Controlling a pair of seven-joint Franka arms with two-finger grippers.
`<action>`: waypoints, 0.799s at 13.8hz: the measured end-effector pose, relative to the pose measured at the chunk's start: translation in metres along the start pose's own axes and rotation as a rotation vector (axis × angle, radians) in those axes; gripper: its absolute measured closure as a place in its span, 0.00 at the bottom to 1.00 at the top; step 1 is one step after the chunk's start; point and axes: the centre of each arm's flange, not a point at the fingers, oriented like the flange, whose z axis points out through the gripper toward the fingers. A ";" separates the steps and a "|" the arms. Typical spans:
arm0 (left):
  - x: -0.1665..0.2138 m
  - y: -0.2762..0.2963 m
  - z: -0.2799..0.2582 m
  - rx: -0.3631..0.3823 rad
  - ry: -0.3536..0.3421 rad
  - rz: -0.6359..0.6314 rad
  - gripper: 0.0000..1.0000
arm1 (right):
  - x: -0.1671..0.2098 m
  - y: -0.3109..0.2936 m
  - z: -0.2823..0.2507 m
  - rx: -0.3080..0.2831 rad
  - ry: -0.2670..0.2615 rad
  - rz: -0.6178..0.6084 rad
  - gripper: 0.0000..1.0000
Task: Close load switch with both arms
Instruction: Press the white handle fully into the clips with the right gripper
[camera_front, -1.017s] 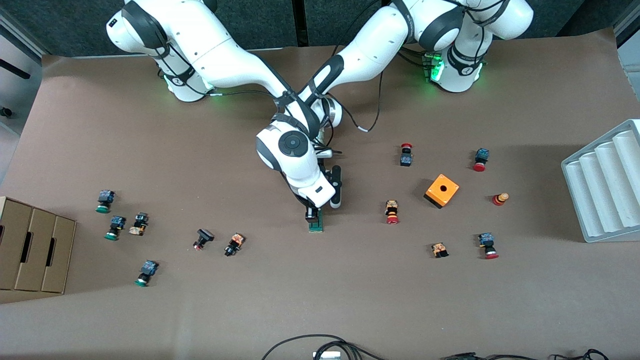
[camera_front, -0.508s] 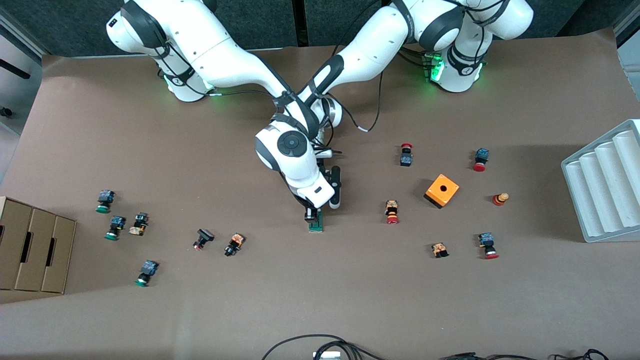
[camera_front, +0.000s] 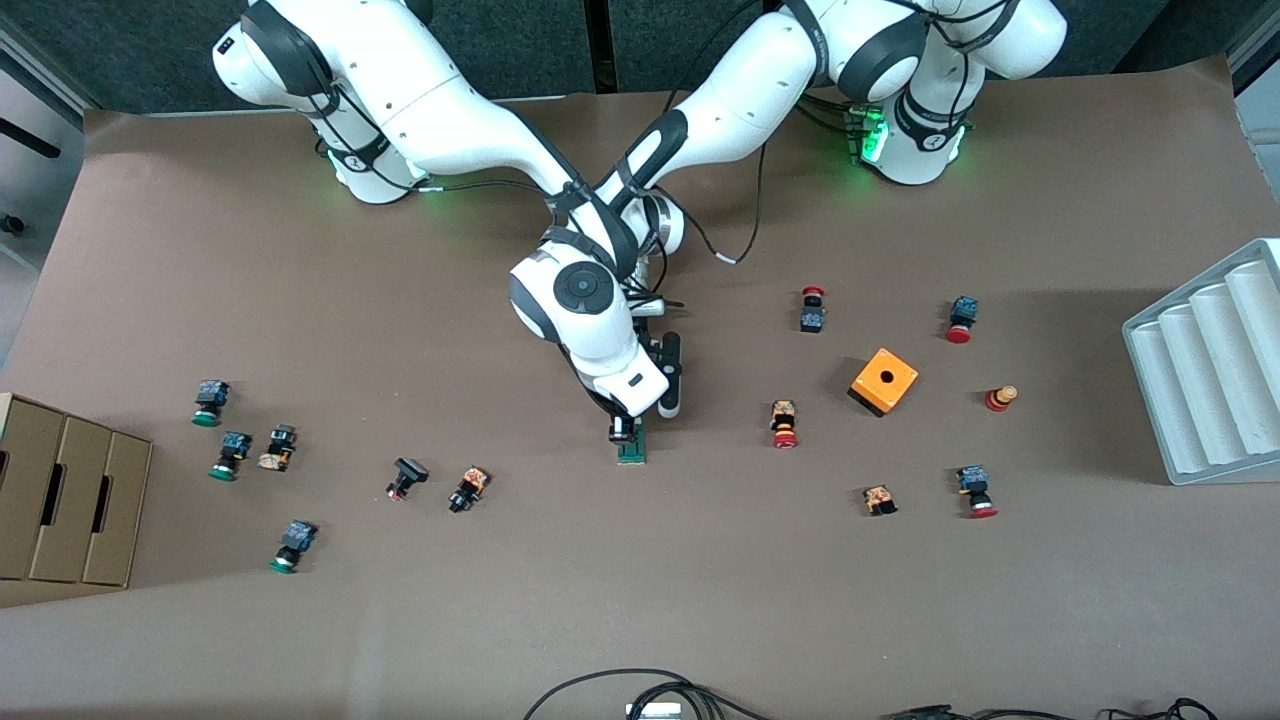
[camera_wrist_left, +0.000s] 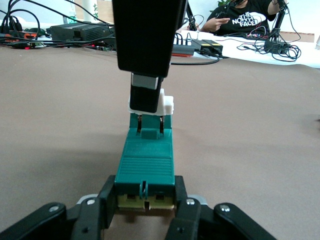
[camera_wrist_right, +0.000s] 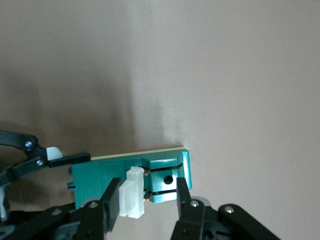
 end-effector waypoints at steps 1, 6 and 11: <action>0.000 0.000 0.000 0.000 0.000 0.000 0.52 | 0.000 0.000 0.000 0.000 0.000 0.000 0.51; 0.000 0.000 0.000 0.000 0.000 0.000 0.52 | 0.000 0.000 0.000 -0.001 0.001 0.001 0.58; 0.000 0.000 0.000 0.000 0.000 -0.001 0.52 | 0.001 0.006 -0.006 -0.014 0.012 0.006 0.59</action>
